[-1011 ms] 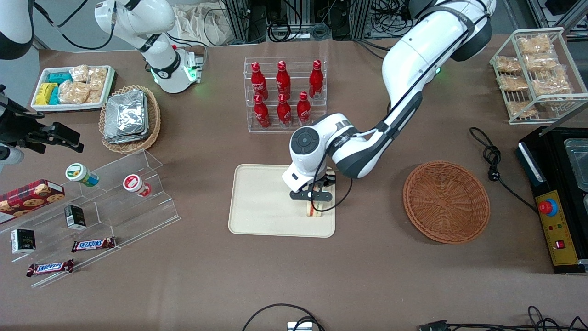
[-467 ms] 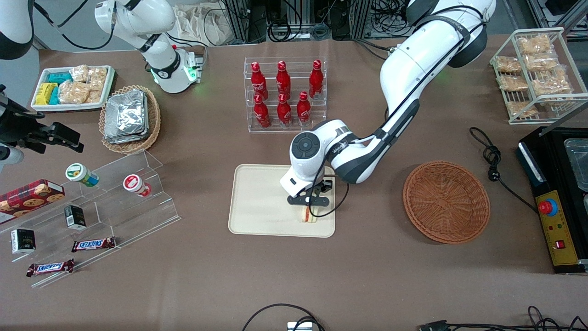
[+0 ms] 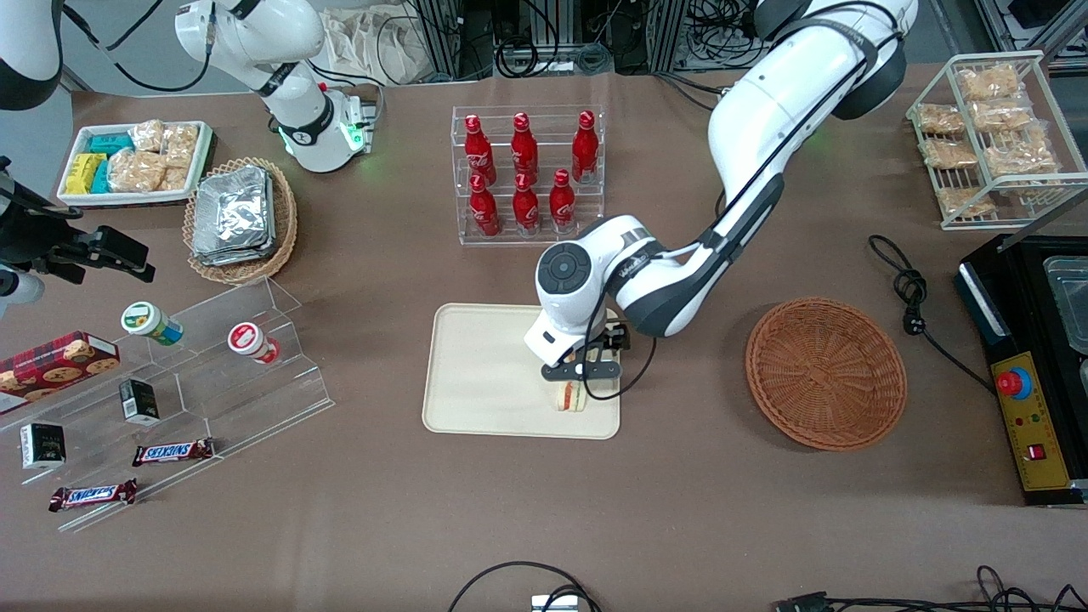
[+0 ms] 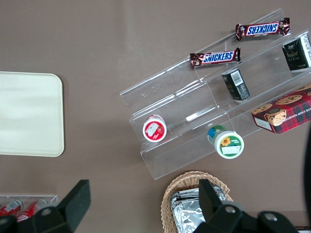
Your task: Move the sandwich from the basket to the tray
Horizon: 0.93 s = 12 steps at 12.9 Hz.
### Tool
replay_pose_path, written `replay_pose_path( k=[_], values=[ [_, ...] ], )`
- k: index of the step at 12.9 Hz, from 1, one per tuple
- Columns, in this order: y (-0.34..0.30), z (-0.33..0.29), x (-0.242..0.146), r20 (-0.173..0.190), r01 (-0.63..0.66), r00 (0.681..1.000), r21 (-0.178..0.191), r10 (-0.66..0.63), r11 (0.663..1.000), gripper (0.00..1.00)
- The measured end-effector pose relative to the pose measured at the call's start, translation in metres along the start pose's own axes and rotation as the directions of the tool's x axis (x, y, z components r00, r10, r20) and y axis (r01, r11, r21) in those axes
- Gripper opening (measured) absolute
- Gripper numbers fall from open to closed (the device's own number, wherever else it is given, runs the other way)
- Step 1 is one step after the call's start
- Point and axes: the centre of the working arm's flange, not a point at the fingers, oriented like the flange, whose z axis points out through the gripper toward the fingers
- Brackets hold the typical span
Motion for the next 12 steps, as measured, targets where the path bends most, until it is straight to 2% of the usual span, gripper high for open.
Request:
replay_pose_path(
  k=[1, 3, 5, 7, 9, 12],
  values=[
    [-0.008, -0.027, 0.001, 0.011, 0.025, 1.000, -0.011, -0.025, 1.000, 1.00],
    [-0.038, -0.094, 0.007, 0.005, 0.057, 0.998, -0.057, -0.057, 0.997, 1.00],
    [-0.094, -0.156, 0.017, 0.000, 0.057, 0.998, -0.123, -0.058, 0.991, 1.00],
    [-0.166, -0.195, 0.025, -0.008, 0.054, 0.998, -0.158, -0.056, 0.986, 1.00],
    [-0.234, -0.210, 0.029, -0.013, 0.037, 0.999, -0.168, -0.039, 0.985, 1.00],
    [-0.321, -0.209, 0.032, 0.003, 0.002, 1.000, -0.140, -0.002, 0.990, 1.00]
  ],
)
